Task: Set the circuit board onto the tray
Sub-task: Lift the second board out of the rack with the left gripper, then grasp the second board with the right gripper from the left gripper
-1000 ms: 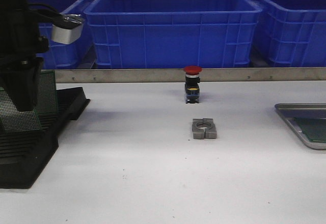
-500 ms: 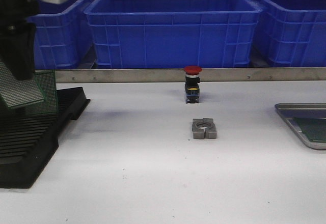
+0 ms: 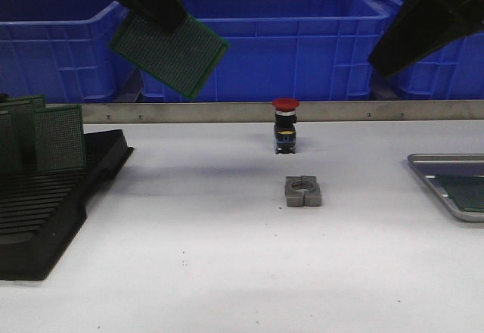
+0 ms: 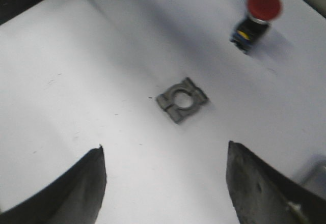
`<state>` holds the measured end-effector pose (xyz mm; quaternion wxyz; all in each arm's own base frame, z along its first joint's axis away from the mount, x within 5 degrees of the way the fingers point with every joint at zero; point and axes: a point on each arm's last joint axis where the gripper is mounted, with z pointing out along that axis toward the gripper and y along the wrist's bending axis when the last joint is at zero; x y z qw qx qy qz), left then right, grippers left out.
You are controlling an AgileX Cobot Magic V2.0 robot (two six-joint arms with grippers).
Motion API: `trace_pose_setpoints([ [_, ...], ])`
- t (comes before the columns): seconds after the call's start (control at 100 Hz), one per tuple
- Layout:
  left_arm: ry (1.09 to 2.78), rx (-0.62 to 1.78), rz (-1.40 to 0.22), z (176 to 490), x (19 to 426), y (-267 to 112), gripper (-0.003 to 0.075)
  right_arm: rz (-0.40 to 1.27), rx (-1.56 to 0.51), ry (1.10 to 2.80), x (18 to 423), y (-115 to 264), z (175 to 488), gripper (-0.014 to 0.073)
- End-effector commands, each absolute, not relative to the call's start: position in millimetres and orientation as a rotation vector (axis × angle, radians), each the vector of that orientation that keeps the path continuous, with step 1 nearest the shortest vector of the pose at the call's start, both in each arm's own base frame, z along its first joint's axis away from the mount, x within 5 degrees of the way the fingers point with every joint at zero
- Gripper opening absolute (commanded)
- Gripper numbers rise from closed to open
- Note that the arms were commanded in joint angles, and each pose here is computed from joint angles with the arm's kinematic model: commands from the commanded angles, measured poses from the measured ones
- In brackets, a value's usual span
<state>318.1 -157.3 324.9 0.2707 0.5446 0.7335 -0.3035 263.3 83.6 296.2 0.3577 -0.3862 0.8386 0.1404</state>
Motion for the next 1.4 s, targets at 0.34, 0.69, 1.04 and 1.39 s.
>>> trace_pose_setpoints([
  [0.34, 1.743, 1.539, -0.935, 359, 287, -198, -0.002, 0.379, -1.325, 1.826, 237, 146, 319, 0.0518],
  [0.69, 1.724, 1.578, -0.957, 359, 280, -206, -0.002, 0.441, -1.179, 1.795, 243, 154, 325, 0.0518],
  [1.04, 1.724, 1.578, -0.957, 359, 280, -206, -0.002, 0.598, -1.235, 1.847, 242, 164, 310, 0.0314],
  [1.39, 1.725, 1.559, -0.927, 359, 282, -206, 0.0115, 0.642, -1.183, 1.846, 243, 165, 313, -0.0069],
])
